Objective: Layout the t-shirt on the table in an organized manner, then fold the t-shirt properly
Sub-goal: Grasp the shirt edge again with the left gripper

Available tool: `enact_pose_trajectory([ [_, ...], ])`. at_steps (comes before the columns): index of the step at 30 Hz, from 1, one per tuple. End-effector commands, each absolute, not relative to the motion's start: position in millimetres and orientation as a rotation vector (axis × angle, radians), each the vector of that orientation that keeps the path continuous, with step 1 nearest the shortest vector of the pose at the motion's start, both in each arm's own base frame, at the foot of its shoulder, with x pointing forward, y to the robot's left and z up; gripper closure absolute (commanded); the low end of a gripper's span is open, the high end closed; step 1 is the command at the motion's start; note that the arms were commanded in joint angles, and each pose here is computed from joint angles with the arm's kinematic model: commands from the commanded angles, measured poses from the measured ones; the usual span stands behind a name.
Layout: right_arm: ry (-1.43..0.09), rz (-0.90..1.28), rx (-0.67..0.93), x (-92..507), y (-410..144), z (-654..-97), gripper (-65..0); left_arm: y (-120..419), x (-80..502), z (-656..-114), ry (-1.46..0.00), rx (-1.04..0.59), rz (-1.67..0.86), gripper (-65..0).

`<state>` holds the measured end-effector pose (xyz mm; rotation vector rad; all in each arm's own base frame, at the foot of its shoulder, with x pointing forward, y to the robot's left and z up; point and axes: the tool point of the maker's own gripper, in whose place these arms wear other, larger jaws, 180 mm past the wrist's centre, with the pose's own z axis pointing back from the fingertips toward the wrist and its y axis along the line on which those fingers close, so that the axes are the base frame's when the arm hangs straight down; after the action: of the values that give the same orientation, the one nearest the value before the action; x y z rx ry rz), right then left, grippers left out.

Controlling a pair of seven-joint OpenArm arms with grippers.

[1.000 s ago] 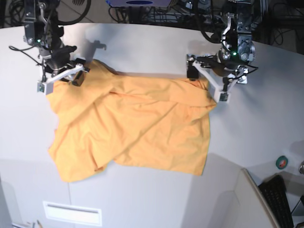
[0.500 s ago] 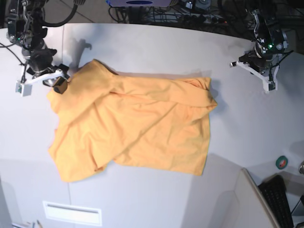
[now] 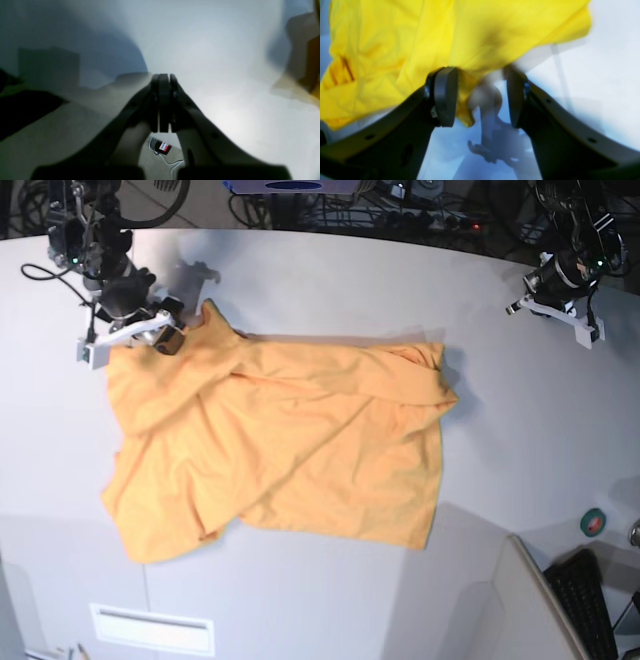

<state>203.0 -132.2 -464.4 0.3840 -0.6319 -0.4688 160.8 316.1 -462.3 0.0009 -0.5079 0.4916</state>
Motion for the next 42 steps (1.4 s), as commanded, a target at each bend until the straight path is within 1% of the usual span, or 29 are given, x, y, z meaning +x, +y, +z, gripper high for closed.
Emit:
enact_pose_trajectory([
  [1,-0.663,-0.459,0.394,208,-132,-457,-30.8,323,169,-452,-0.548,0.011,0.483,0.0],
  [6,-0.645,-0.461,0.405,200,-127,-459,-30.8,326,168,-451,-0.548,0.018,0.482,0.0],
  [10,-0.627,-0.514,0.455,196,-124,-459,-30.8,325,168,-451,-0.548,0.016,0.481,0.0],
  [17,-0.63,-0.515,0.459,199,-122,-459,-30.9,321,170,-452,-0.549,0.006,0.475,0.0],
  [22,-0.633,-0.49,0.49,208,-109,-457,-30.9,307,175,-450,-0.565,-0.048,0.373,0.0],
  [26,-0.627,-0.478,0.502,210,-101,-458,-29.7,298,174,-454,-0.561,-0.068,0.378,0.0],
  [27,-0.631,-0.48,0.502,211,-102,-458,-28.8,296,174,-455,-0.56,-0.073,0.382,0.0],
  [28,-0.631,-0.482,0.502,211,-103,-458,-26.1,294,173,-456,-0.559,-0.077,0.384,0.0],
  [29,-0.628,-0.483,0.501,210,-103,-459,-21.3,292,173,-457,-0.556,-0.08,0.382,0.0],
  [30,-0.628,-0.483,0.501,210,-103,-459,-16.4,288,174,-458,-0.553,-0.088,0.373,0.0],
  [31,-0.628,-0.483,0.501,210,-103,-459,-9.3,279,175,-461,-0.545,-0.103,0.357,0.0],
  [32,-0.623,-0.481,0.502,209,-102,-459,-0.8,273,174,-463,-0.537,-0.114,0.342,0.0],
  [38,-0.611,-0.481,0.504,205,-100,-461,0.0,246,198,-446,-0.679,-0.147,0.259,0.0],
  [39,-0.611,-0.481,0.504,205,-100,-461,0.0,243,201,-443,-0.691,-0.151,0.252,-4.9],
  [41,-0.613,-0.483,0.502,205,-101,-461,0.0,238,206,-437,-0.711,-0.164,0.249,-22.1],
  [42,-0.613,-0.482,0.501,205,-102,-461,0.0,234,214,-432,-0.736,-0.187,0.261,-29.5],
])
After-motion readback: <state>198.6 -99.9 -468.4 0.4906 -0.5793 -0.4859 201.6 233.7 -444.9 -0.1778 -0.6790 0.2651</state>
